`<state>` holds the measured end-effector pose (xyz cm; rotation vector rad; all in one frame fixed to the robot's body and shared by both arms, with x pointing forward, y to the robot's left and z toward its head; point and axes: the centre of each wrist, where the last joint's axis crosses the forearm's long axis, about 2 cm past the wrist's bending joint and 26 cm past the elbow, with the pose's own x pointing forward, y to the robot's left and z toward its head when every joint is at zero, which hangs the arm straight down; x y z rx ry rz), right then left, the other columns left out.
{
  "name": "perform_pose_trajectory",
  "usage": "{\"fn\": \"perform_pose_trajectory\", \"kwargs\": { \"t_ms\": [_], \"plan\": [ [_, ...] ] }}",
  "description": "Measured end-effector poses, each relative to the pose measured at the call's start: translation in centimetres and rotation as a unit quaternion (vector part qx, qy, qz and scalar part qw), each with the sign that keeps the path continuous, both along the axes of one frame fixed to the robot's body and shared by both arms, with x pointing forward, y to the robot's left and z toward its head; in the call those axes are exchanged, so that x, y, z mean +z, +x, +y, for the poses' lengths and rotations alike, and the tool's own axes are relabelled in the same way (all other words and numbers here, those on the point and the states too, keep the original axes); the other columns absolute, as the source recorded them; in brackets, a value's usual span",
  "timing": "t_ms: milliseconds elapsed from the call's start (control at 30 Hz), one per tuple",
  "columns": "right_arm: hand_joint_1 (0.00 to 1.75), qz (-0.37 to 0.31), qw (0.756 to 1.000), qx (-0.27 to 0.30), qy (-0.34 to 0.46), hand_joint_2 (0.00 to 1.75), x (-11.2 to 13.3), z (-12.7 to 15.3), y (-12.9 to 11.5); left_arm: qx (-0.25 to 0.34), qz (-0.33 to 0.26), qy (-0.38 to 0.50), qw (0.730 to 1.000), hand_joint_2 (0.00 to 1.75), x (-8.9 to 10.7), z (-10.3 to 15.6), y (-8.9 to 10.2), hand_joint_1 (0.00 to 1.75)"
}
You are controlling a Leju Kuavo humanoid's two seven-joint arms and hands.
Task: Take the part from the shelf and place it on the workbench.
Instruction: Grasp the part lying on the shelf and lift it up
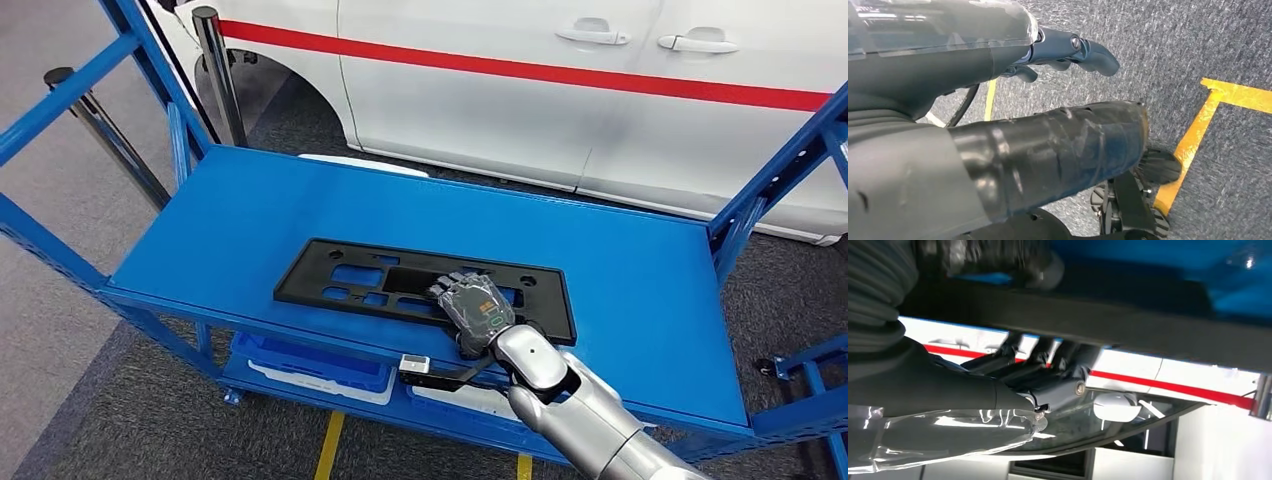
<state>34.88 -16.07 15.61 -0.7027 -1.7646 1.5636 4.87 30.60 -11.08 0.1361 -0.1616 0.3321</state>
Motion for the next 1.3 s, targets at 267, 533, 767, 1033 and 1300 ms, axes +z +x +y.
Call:
{"fn": "perform_pose_trajectory", "kwargs": {
  "t_ms": [267, 533, 767, 1033, 1300],
  "plan": [
    [1.71, 0.004, 1.0, 0.0, -0.001, 1.75, 0.0, -0.2, 0.1, -0.008, -0.01, 0.011, 1.0, 1.75, 0.0, 0.0, -0.1, 0.0],
    [1.69, 0.0, 1.0, 0.011, -0.003, 1.75, 0.6, 0.1, 0.4, -0.001, 0.014, 0.026, 1.0, 1.75, 0.0, 0.1, -0.1, 0.0],
    [1.69, 0.001, 1.0, 0.019, 0.001, 1.75, 0.8, 0.4, 0.5, 0.009, 0.044, 0.021, 0.999, 1.75, 0.0, 0.3, -0.2, 0.0],
    [1.69, -0.101, 0.994, -0.018, 0.035, 1.75, 0.3, 0.9, -0.4, 0.011, 0.069, 0.016, 0.997, 1.75, 0.0, 0.3, -0.1, 0.0],
    [1.69, -0.195, 0.977, -0.032, 0.076, 1.75, -0.7, 0.9, -2.5, 0.005, 0.077, 0.014, 0.997, 1.75, 0.0, 0.1, -0.1, 0.0]
  ]
}}
